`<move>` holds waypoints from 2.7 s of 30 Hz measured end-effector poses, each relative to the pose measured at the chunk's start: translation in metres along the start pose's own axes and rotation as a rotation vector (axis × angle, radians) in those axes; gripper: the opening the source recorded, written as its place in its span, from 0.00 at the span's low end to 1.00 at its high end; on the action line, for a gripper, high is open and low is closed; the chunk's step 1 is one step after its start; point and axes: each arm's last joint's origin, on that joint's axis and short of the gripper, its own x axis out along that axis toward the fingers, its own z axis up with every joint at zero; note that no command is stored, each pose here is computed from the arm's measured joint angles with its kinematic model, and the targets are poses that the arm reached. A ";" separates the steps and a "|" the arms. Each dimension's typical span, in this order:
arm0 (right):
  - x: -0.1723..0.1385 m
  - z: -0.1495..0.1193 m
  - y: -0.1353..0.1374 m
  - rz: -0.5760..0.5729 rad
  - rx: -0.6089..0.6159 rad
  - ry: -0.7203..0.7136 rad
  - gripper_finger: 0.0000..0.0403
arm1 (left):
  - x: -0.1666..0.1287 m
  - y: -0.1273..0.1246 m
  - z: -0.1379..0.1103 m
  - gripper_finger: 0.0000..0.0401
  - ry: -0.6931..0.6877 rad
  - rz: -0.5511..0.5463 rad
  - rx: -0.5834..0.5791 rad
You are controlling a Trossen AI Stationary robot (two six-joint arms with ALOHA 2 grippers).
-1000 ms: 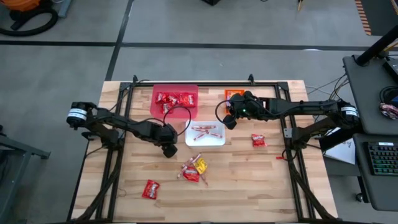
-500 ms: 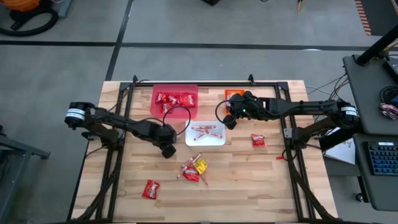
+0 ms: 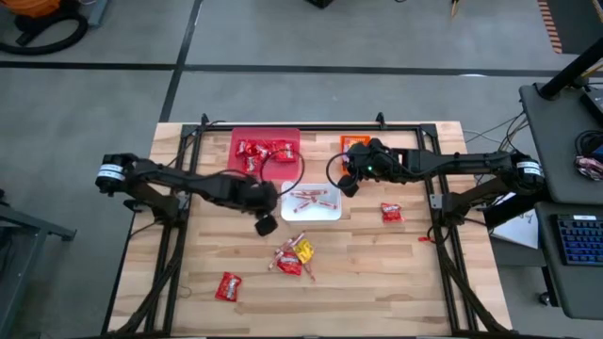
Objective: Sort candy
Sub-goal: Put the white candy into the white bin, then put the red chocolate into the red bin
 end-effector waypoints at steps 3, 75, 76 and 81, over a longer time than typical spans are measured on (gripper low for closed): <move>0.000 -0.001 0.002 0.005 -0.008 0.000 0.03 | -0.011 -0.008 0.026 0.02 -0.155 -0.035 0.076; -0.033 -0.062 0.035 -0.046 0.155 0.424 0.05 | -0.052 0.024 -0.014 0.30 -0.493 -0.097 0.151; -0.034 -0.064 0.034 -0.062 0.157 0.448 0.07 | -0.053 0.025 -0.016 0.30 -0.501 -0.100 0.149; -0.038 -0.071 0.030 -0.096 0.150 0.530 0.22 | -0.056 0.027 -0.019 0.30 -0.538 -0.111 0.142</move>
